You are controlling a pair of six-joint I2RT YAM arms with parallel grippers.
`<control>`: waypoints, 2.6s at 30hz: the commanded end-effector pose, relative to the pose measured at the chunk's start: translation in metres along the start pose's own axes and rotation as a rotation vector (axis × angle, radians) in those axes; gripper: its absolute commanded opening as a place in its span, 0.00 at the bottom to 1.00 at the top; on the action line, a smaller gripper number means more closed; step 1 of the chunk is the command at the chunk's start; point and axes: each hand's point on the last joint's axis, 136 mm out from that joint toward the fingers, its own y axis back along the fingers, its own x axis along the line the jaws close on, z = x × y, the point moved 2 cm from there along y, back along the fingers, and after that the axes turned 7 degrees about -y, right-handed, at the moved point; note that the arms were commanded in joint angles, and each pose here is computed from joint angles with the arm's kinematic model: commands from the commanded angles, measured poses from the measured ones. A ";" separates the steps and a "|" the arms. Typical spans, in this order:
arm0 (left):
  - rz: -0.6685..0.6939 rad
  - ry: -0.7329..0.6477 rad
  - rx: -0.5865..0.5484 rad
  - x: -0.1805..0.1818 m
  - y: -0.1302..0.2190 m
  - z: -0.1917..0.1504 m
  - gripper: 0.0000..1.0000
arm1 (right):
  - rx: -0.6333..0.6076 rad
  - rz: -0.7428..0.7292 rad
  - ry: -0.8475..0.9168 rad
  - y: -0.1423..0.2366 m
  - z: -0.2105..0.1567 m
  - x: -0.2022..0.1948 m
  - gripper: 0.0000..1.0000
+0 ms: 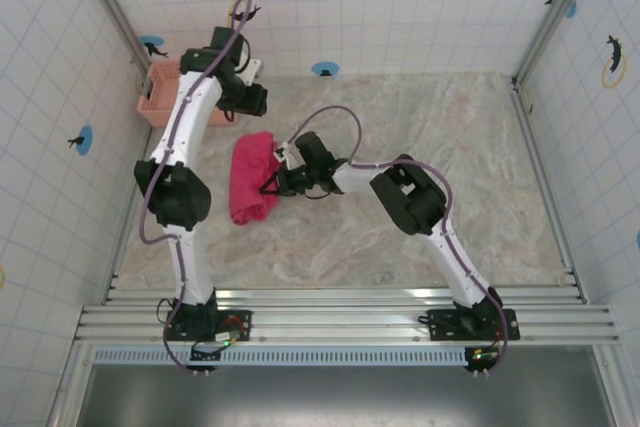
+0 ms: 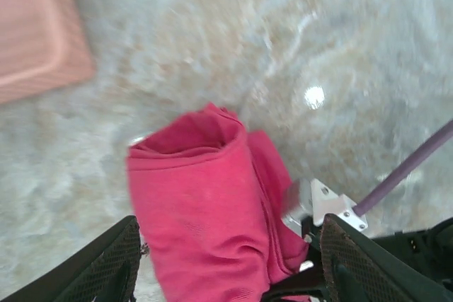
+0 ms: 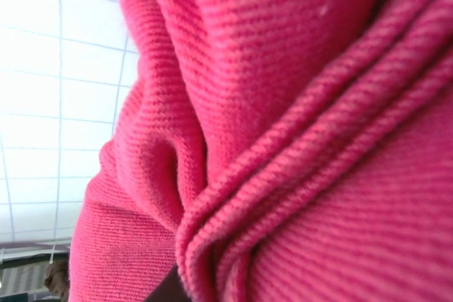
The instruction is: Roll up the long pants
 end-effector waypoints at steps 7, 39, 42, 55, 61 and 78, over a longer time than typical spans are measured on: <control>0.043 0.119 -0.078 0.032 0.023 -0.017 0.68 | -0.178 0.171 0.323 0.044 0.061 0.140 0.00; -0.101 0.529 -0.393 0.044 0.048 -0.064 0.94 | -0.794 0.390 0.646 0.070 0.200 0.196 0.00; -0.176 0.611 -0.371 0.049 0.020 -0.064 0.97 | -0.770 0.419 0.664 0.078 0.199 0.198 0.00; -0.258 0.842 -0.550 0.080 0.000 -0.072 0.98 | -0.844 0.665 0.489 0.128 0.212 0.187 0.00; -0.396 0.837 -0.730 0.068 0.031 -0.052 0.97 | -0.834 0.702 0.475 0.129 0.208 0.189 0.00; -0.762 0.825 -0.977 0.065 0.043 0.001 0.97 | -0.834 0.717 0.423 0.119 0.206 0.182 0.00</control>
